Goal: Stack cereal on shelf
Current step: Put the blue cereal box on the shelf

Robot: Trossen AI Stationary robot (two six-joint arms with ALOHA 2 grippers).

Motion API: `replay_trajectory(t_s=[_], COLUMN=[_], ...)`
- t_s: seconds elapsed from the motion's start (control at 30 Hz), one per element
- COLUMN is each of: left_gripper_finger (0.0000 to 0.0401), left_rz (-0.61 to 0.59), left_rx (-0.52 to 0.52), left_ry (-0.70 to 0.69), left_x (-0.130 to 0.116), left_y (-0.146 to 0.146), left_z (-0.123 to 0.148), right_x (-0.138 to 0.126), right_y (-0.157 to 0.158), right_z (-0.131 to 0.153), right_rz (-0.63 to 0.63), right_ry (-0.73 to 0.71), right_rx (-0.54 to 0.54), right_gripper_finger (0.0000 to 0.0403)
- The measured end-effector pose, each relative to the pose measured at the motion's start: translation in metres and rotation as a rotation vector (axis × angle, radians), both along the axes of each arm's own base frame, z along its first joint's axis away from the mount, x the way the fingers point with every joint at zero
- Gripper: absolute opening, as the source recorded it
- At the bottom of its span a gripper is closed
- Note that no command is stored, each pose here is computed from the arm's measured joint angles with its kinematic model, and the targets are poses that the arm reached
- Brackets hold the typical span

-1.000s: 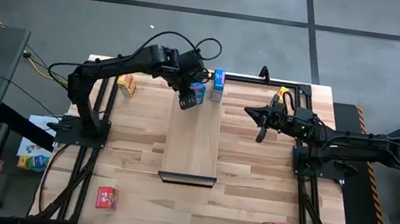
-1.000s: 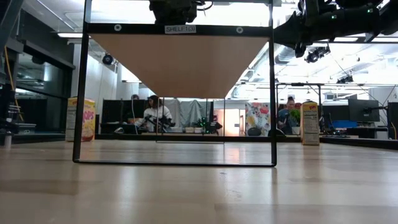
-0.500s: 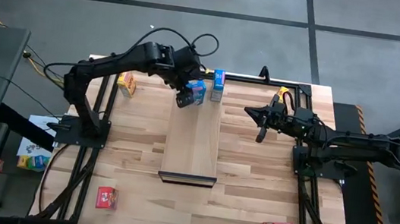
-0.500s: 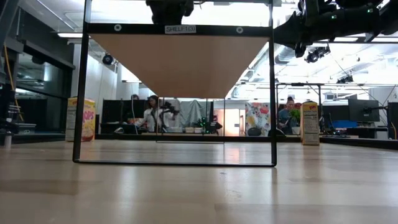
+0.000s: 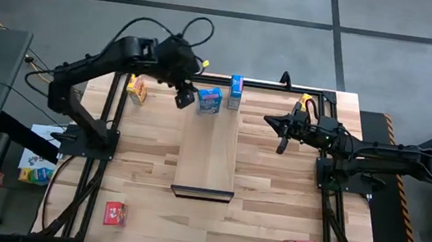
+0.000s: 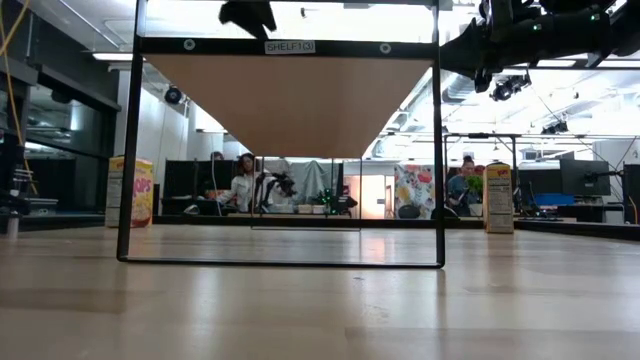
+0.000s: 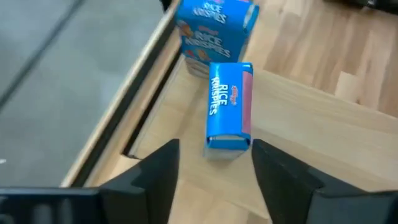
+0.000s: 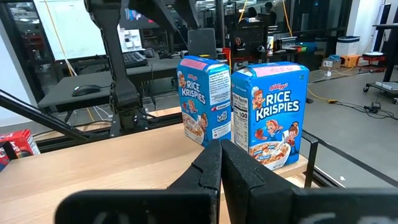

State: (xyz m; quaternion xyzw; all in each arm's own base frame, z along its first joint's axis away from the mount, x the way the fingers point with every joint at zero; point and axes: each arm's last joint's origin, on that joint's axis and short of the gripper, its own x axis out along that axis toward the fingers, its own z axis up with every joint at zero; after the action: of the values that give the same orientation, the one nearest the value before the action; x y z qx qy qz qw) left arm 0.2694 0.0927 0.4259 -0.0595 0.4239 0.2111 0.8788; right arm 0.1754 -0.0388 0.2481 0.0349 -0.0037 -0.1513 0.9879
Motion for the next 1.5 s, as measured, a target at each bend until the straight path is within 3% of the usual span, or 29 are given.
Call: replay_trajectory(t_s=[0.13,0.23,0.3,0.5,0.7,0.97,1.5], left_gripper_finger=[0.0113,0.0033,0.0011,0.0002,0.0000,0.0000,0.0000], left_rz=[0.028,0.067,0.093,0.102,0.151,0.137,0.075], left_rx=[0.075,0.104,0.103,0.129,0.173,0.157,0.062], left_ry=[-0.004,-0.029,-0.063,-0.198,-0.229,-0.188,-0.248], left_x=[-0.013,-0.022,-0.030,-0.035,-0.018,-0.001,0.006], left_y=[-0.012,-0.016,-0.015,-0.006,0.010,0.009,-0.034], left_z=[-0.012,-0.041,-0.064,-0.121,-0.150,-0.168,-0.163], right_x=[0.000,0.000,0.000,0.000,0.000,0.000,0.000], right_y=[0.000,0.000,0.000,0.000,0.000,0.000,0.000], right_z=[0.000,0.000,0.000,0.001,0.001,0.000,0.000], right_rz=[0.000,0.000,0.000,0.000,0.000,0.000,0.000], right_ry=[0.000,0.002,0.003,-0.006,-0.008,0.001,-0.002], right_rx=[0.000,0.001,0.001,-0.001,-0.001,0.000,0.008], right_gripper_finger=[0.0000,0.0000,0.0000,0.0000,0.0000,0.0000,0.0000])
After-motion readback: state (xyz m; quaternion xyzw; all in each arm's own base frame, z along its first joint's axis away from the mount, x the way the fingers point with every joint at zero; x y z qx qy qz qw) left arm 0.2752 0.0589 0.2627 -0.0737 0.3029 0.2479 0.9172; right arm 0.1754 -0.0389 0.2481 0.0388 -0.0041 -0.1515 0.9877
